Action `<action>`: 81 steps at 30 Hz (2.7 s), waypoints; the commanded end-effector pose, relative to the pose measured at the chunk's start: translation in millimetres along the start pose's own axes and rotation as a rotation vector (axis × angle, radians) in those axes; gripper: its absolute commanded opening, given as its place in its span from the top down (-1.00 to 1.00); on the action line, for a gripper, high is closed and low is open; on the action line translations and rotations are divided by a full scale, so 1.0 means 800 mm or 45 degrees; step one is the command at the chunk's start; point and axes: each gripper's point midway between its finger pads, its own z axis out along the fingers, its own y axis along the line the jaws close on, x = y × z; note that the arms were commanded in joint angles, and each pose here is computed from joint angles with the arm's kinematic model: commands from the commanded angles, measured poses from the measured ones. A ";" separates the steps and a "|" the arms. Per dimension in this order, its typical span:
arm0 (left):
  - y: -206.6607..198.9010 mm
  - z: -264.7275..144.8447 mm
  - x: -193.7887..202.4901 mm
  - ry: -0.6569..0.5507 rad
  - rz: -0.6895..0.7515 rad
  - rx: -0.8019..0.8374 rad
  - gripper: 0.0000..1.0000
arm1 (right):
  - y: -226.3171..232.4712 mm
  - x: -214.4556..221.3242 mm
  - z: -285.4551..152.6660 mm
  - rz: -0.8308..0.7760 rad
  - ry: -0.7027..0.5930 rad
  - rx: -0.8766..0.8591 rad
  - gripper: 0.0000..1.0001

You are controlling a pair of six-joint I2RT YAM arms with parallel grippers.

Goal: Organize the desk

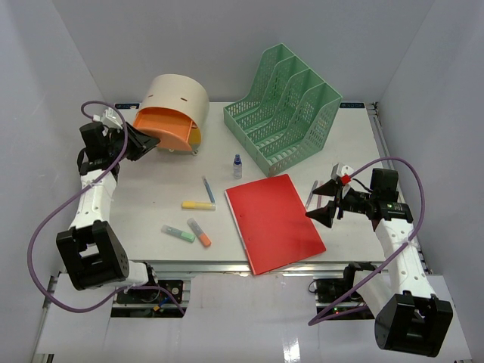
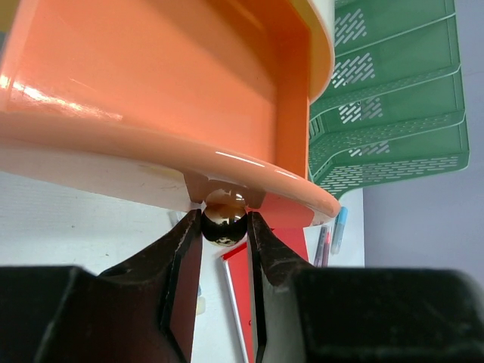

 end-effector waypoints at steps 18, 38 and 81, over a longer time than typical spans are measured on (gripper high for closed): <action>-0.031 -0.045 0.018 -0.058 0.101 0.062 -0.73 | 0.009 -0.004 -0.002 -0.005 -0.030 -0.021 -0.74; -0.011 -0.093 0.229 0.185 -0.129 -0.137 -0.64 | 0.011 -0.004 -0.002 -0.010 -0.028 -0.034 -0.74; 0.082 -0.033 0.351 0.615 -0.097 -0.996 -0.23 | 0.011 -0.010 -0.005 -0.032 -0.027 -0.011 -0.75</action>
